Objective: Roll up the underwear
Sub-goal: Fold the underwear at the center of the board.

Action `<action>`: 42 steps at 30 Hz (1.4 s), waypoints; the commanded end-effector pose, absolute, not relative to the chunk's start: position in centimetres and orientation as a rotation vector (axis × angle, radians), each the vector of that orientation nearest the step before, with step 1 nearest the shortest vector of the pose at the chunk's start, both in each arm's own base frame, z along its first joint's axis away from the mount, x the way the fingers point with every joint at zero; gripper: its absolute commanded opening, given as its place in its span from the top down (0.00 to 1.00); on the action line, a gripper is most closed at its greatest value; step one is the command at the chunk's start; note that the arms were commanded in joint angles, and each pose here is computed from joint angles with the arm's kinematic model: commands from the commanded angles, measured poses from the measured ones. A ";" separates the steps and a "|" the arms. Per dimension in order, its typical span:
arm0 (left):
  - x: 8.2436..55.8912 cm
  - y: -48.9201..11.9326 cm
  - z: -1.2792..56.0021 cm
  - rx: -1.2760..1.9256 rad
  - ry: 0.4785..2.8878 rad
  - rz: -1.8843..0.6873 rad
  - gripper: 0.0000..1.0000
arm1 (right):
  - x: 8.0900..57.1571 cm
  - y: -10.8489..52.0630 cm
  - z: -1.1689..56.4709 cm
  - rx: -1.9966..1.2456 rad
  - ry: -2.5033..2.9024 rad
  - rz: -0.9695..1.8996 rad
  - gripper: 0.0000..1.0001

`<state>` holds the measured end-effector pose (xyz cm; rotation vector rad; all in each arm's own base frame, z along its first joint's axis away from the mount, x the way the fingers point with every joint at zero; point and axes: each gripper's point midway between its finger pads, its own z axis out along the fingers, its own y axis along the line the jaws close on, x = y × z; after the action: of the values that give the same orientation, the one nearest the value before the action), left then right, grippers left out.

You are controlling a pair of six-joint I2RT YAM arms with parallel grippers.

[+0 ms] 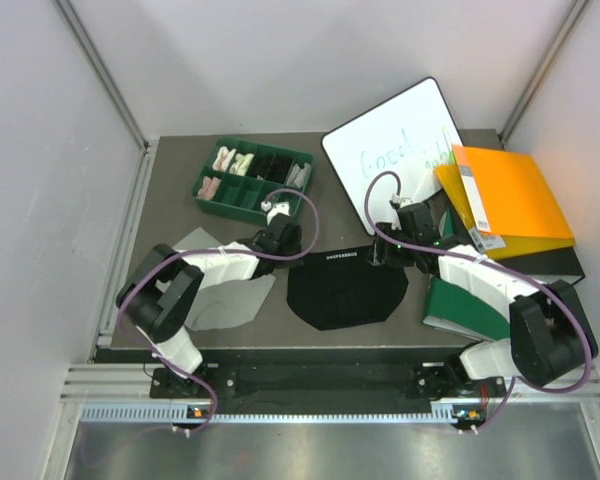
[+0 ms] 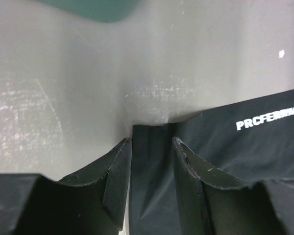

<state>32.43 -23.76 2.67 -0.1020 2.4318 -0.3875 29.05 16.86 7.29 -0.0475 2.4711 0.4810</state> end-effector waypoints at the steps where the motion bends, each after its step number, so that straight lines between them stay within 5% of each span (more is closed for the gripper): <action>1: 30.7 -20.7 0.4 -0.072 2.516 -0.119 0.56 | 29.1 17.7 7.9 -0.058 2.435 0.528 0.43; 21: 30.9 -21.5 -0.2 -0.072 2.520 -0.119 0.61 | 28.7 17.7 7.9 -0.055 2.437 0.542 0.42; 42: 29.0 -21.6 -1.9 -0.021 2.596 -0.167 1.00 | 26.7 22.1 8.5 -0.141 2.390 0.645 0.42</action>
<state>33.02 -22.97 2.09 -0.0923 2.4234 -0.2046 26.60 19.24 6.43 -0.1104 2.4949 0.5516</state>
